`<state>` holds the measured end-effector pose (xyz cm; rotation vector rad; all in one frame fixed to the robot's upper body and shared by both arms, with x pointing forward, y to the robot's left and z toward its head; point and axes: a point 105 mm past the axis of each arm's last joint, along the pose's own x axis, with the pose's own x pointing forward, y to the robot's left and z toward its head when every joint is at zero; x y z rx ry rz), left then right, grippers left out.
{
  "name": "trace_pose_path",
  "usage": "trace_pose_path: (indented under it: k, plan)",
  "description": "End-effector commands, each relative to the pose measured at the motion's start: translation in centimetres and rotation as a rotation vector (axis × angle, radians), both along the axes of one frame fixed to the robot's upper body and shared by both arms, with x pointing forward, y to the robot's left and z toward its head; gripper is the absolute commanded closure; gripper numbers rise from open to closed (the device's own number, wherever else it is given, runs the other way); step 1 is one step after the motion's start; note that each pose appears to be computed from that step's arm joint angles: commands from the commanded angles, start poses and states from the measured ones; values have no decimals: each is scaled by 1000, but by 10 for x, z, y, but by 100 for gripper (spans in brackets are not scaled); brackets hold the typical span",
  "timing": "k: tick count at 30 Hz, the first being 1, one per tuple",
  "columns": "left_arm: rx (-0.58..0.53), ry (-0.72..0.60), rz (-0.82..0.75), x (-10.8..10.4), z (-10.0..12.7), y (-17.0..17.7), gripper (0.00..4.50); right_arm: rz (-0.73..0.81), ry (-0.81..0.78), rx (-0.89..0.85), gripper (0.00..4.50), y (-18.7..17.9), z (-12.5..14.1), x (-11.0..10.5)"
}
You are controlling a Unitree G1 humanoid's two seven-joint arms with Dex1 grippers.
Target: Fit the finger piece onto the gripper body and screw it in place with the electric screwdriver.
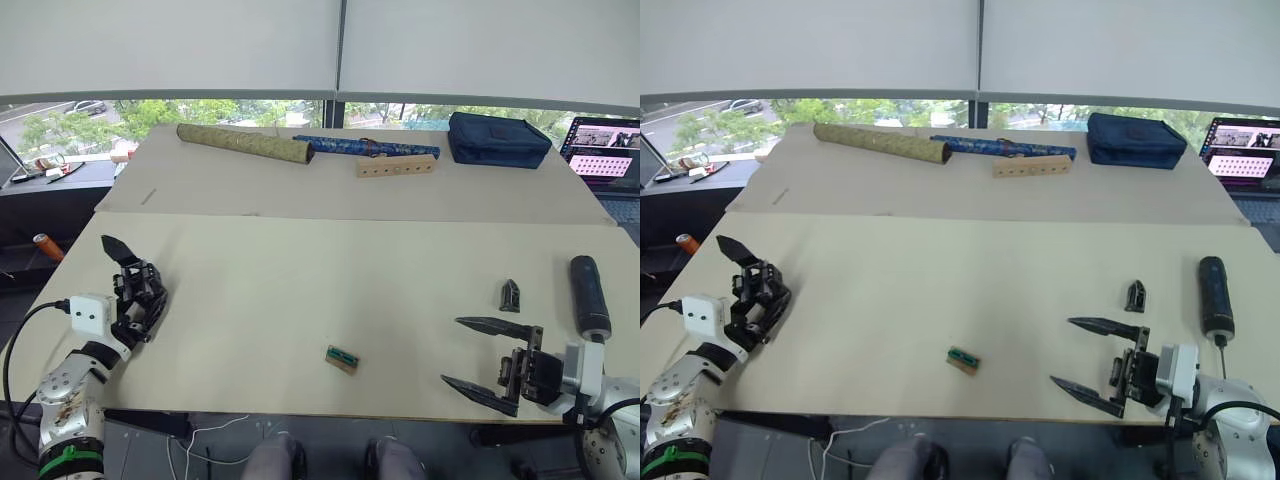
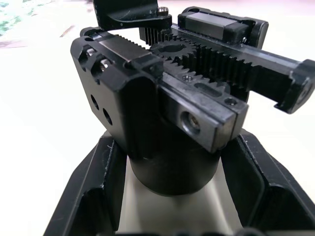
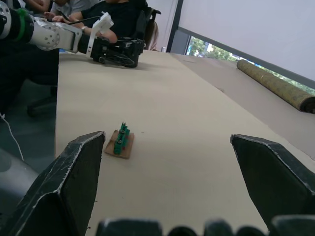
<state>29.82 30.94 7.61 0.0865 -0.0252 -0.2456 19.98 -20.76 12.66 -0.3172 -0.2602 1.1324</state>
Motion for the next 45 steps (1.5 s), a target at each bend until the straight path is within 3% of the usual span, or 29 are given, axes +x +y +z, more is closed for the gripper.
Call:
trace_pose_path:
  k: [1,3,7,12,20,36,45]
  plan:
    - [35,-165,-180,11,49,-49,220,-16,-38,-25,0,-10,4,-6]
    - [37,-176,-218,13,56,-66,220,-19,-32,-27,0,-12,2,-9]
    - [44,-176,-387,13,63,-132,220,-31,-19,-27,0,-14,-2,-16]
    - [83,-142,-576,6,49,-194,220,-44,-13,-25,0,-13,-2,-23]
    - [98,-107,-727,-4,26,-256,220,-61,-15,-31,0,-11,6,-24]
    - [101,-26,-693,0,-2,-281,220,-81,-21,-39,0,-1,18,-19]
    - [199,50,-705,1,-18,-279,220,-84,-17,-47,0,-2,18,-19]
